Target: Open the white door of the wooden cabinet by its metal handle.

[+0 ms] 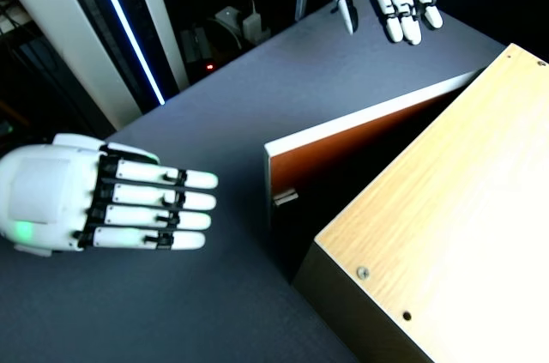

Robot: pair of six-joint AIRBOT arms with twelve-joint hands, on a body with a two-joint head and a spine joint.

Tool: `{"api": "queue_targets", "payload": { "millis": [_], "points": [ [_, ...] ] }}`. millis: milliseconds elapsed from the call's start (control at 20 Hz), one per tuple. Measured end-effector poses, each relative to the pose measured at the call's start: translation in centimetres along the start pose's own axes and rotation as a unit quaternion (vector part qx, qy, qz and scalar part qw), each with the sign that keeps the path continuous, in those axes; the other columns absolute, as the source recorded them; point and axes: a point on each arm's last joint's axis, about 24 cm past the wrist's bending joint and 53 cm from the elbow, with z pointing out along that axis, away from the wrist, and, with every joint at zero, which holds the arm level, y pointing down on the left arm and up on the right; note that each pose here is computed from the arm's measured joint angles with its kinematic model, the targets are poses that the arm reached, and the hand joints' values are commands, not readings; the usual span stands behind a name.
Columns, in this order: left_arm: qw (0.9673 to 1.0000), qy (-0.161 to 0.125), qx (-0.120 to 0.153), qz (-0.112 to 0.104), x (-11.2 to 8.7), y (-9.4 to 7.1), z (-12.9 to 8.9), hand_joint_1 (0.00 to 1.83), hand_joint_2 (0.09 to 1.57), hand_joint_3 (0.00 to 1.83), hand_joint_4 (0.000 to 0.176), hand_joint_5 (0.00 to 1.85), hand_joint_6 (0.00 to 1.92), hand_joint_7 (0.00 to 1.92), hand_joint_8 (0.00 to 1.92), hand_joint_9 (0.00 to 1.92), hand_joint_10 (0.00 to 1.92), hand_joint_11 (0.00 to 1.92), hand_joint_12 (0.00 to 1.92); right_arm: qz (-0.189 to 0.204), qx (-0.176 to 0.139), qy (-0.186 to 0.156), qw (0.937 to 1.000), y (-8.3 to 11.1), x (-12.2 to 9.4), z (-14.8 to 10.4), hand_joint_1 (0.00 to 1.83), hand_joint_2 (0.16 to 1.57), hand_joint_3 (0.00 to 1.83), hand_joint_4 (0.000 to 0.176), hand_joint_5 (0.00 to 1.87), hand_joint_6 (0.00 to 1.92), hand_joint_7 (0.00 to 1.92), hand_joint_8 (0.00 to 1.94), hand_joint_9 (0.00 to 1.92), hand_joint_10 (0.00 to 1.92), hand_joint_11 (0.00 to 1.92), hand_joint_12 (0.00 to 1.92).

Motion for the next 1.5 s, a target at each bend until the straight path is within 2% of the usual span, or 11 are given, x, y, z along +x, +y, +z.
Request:
{"api": "queue_targets", "payload": {
  "millis": [150,250,500,600,700,800,1000,1150,1300,1500],
  "points": [
    [1.0,-0.002,0.001,0.0,-0.1,0.0,0.0,0.0,1.51,0.01,0.0,0.11,0.01,0.05,0.01,0.04,0.01,0.03,0.12,0.002,-0.001,-0.002,1.0,0.0,0.0,0.3,0.27,1.38,0.0,0.0,0.09,0.0,0.07,0.0,0.0,0.0,0.05,0.08],
    [1.0,-0.002,0.002,-0.002,0.0,0.0,0.0,0.04,1.51,0.0,0.0,0.11,0.0,0.06,0.01,0.05,0.01,0.03,0.12,0.003,-0.003,0.001,1.0,0.1,0.3,0.4,0.13,1.39,0.0,0.0,0.01,0.0,0.01,0.0,0.0,0.0,0.01,0.05],
    [1.0,0.001,0.002,-0.003,0.1,0.0,0.0,0.0,1.46,0.0,0.0,0.01,0.0,0.0,0.0,0.0,0.0,0.0,0.06,-0.005,-0.005,-0.009,0.9999,-0.1,-0.8,1.5,0.01,1.38,0.0,0.0,0.0,0.0,0.0,0.0,0.0,0.0,0.03,0.05],
    [1.0,0.0,0.001,-0.005,0.2,0.1,0.1,0.0,1.45,0.0,0.0,0.0,0.0,0.0,0.0,0.0,0.0,0.0,0.06,-0.008,-0.015,-0.009,0.9998,0.4,-0.8,2.2,0.03,1.43,0.01,0.0,0.0,0.0,0.0,0.0,0.0,0.0,0.03,0.05],
    [1.0,0.005,-0.001,-0.004,0.5,0.2,0.1,0.0,1.44,0.0,0.0,0.0,0.0,0.0,0.0,0.0,0.0,0.0,0.04,-0.014,-0.023,-0.003,0.9996,0.7,-0.5,2.8,0.12,1.46,0.01,0.0,0.0,0.0,0.0,0.0,0.0,0.0,0.02,0.04],
    [1.0,0.006,-0.002,-0.004,0.6,0.2,0.1,0.0,1.44,0.0,0.0,0.0,0.0,0.0,0.0,0.0,0.0,0.02,0.05,-0.016,-0.016,-0.004,0.9997,0.2,-0.7,3.3,0.04,1.46,0.01,0.0,0.0,0.0,0.0,0.0,0.0,0.0,0.0,0.0],
    [1.0,0.007,-0.001,-0.002,0.5,0.3,0.1,0.0,1.47,0.01,0.0,0.0,0.0,0.0,0.0,0.0,0.0,0.03,0.05,-0.02,-0.01,-0.008,0.9997,-0.4,-1.1,4.0,0.0,1.44,0.0,0.0,0.0,0.0,0.0,0.0,0.0,0.0,0.0,0.0],
    [1.0,0.007,-0.001,-0.002,0.5,0.3,0.1,0.0,1.47,0.0,0.0,0.0,0.0,0.0,0.0,0.0,0.0,0.01,0.04,-0.024,-0.011,-0.007,0.9996,-0.4,-1.1,5.3,0.0,1.42,0.0,0.0,0.0,0.0,0.0,0.0,0.0,0.0,0.0,0.0],
    [0.9999,0.01,-0.003,-0.006,0.8,0.5,0.2,0.0,1.48,0.01,0.0,0.0,0.0,0.0,0.0,0.0,0.0,0.02,0.04,-0.032,0.003,0.0,0.9995,-1.2,-1.1,5.6,0.02,1.43,0.0,0.0,0.0,0.0,0.0,0.0,0.0,0.0,0.0,0.0],
    [0.9999,0.012,0.0,-0.008,1.1,0.3,0.2,0.03,1.49,0.0,0.0,0.02,0.0,0.0,0.0,0.0,0.0,0.02,0.05,-0.033,0.014,-0.01,0.9993,-2.0,-2.0,6.4,0.05,1.42,0.0,0.0,0.0,0.0,0.0,0.0,0.0,0.0,0.0,0.0]
  ]
}}
